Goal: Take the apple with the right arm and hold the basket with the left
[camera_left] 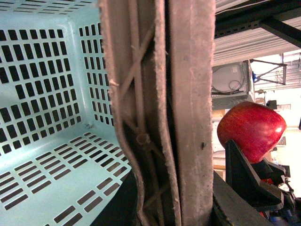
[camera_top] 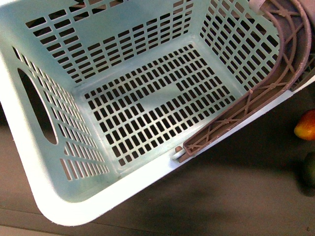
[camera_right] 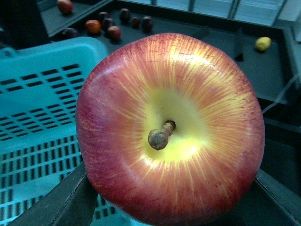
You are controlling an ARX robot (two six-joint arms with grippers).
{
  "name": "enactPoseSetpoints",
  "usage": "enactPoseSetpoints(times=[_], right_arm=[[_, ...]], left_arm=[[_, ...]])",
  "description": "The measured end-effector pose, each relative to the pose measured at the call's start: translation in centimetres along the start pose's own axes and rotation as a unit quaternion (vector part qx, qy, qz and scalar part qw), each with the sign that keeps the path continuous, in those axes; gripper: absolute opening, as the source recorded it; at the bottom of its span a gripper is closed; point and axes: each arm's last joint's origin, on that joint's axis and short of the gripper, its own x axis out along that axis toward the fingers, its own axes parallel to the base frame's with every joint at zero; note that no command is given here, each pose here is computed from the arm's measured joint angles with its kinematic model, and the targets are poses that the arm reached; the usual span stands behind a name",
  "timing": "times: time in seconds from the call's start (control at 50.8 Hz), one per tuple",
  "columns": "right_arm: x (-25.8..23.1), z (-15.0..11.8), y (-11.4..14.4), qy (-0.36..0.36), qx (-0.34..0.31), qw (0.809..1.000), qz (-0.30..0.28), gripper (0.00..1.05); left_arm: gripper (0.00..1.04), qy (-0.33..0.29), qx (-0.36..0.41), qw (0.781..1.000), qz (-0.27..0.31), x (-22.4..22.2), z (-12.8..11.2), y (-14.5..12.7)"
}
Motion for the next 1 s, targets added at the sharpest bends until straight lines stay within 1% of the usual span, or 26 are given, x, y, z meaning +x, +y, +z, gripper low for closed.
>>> enactPoseSetpoints(times=[0.177, 0.315, 0.453, 0.63, 0.709, 0.787, 0.945, 1.004], right_arm=[[2.0, 0.0, 3.2, 0.009, -0.006, 0.999, 0.044, 0.71], [3.4, -0.7, 4.8, 0.026, -0.011, 0.997, 0.066, 0.71], [4.3, -1.6, 5.7, 0.044, -0.012, 0.996, 0.076, 0.71], [4.7, -2.1, 5.9, 0.054, -0.012, 0.995, 0.079, 0.72], [4.7, -2.1, 5.8, 0.055, -0.011, 0.995, 0.079, 0.82], [4.6, -2.0, 5.7, 0.051, -0.01, 0.996, 0.078, 0.97], [4.0, -1.2, 5.0, 0.04, -0.001, 0.997, 0.065, 0.96], [3.5, -0.8, 4.6, 0.031, 0.005, 0.998, 0.05, 0.96]], left_arm=[[0.19, 0.0, 0.0, 1.0, 0.0, 0.0, 0.0, 0.0], [0.19, 0.0, 0.0, 1.0, 0.0, 0.0, 0.0, 0.0], [0.19, -0.001, 0.0, 1.0, 0.001, 0.0, 0.0, 0.0], [0.19, 0.0, 0.0, 1.0, 0.0, 0.0, 0.0, 0.0], [0.19, 0.0, 0.0, 1.0, 0.0, 0.0, 0.0, 0.0], [0.19, 0.0, 0.0, 1.0, 0.0, 0.0, 0.0, 0.0], [0.19, -0.002, 0.001, 1.0, 0.002, 0.1, 0.0, 0.1], [0.19, 0.0, 0.004, 1.0, 0.005, 0.2, -0.1, 0.2]])
